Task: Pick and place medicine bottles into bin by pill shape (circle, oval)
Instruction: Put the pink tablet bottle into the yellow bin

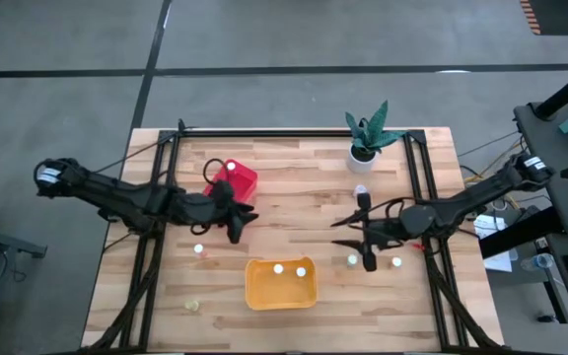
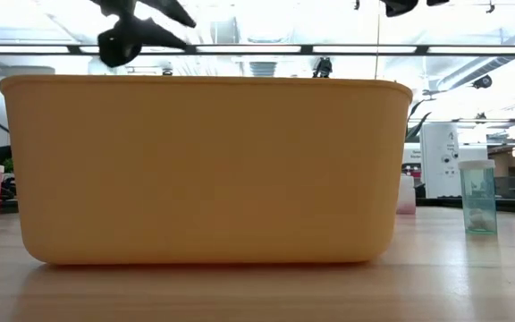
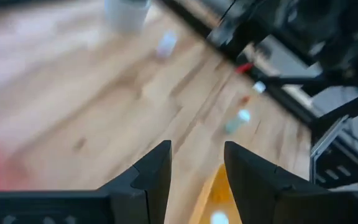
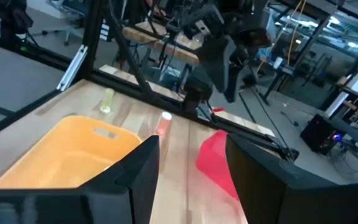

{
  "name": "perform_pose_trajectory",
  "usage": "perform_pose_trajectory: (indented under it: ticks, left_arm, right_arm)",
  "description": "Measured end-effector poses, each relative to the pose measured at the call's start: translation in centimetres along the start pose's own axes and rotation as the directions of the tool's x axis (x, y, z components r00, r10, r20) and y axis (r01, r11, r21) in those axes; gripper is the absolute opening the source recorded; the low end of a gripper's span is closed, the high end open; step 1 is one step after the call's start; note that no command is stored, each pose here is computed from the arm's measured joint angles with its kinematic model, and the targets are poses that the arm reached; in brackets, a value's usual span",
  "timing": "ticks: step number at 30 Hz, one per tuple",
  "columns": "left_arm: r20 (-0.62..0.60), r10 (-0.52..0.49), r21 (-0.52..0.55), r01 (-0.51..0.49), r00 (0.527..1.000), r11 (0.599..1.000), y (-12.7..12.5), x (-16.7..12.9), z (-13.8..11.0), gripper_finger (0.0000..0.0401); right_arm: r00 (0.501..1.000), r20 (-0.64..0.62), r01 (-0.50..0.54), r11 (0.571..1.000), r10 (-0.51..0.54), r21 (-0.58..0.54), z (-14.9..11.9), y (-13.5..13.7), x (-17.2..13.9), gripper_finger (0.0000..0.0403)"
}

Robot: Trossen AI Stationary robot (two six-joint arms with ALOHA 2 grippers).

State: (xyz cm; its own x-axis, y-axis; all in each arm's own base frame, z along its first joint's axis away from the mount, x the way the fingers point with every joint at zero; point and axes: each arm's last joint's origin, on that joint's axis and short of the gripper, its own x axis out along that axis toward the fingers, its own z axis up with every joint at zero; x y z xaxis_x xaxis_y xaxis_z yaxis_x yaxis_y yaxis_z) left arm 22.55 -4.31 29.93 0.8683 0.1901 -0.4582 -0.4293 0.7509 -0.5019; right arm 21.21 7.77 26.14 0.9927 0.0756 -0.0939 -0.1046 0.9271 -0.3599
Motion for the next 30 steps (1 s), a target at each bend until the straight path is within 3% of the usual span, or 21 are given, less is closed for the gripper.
perform_pose_trajectory:
  ticks: [5,12,18,23,30]
  left_arm:
    - [-0.246,0.135,-0.080,-0.159,0.960,0.984,-1.1,0.1,0.5,0.0132]
    - [-0.529,0.369,-0.014,-0.442,0.765,0.897,-1.3,0.3,0.0,0.0132]
    - [-0.631,0.392,0.003,-0.504,0.669,0.864,-1.0,0.4,-1.0,0.0132]
    - [-0.658,0.439,-0.016,-0.594,0.612,0.804,-0.2,-0.2,-2.1,0.0137]
    - [-0.685,0.489,0.003,-0.669,0.540,0.743,1.1,-0.3,-4.7,0.0197]
  right_arm:
    - [1.000,0.018,0.007,1.000,-0.006,-0.009,-0.3,-0.3,-1.2,0.0178]
    - [0.999,0.048,0.016,1.000,-0.016,-0.004,-0.3,-0.7,-2.4,0.0178]
    - [0.999,0.051,0.017,1.000,-0.017,-0.003,-0.3,-0.8,-2.8,0.0178]
    - [0.999,0.047,0.016,1.000,-0.015,-0.015,-0.4,-0.8,-2.8,0.0178]
    - [0.999,0.044,0.015,1.000,-0.014,-0.016,-0.4,-0.8,-2.7,0.0178]
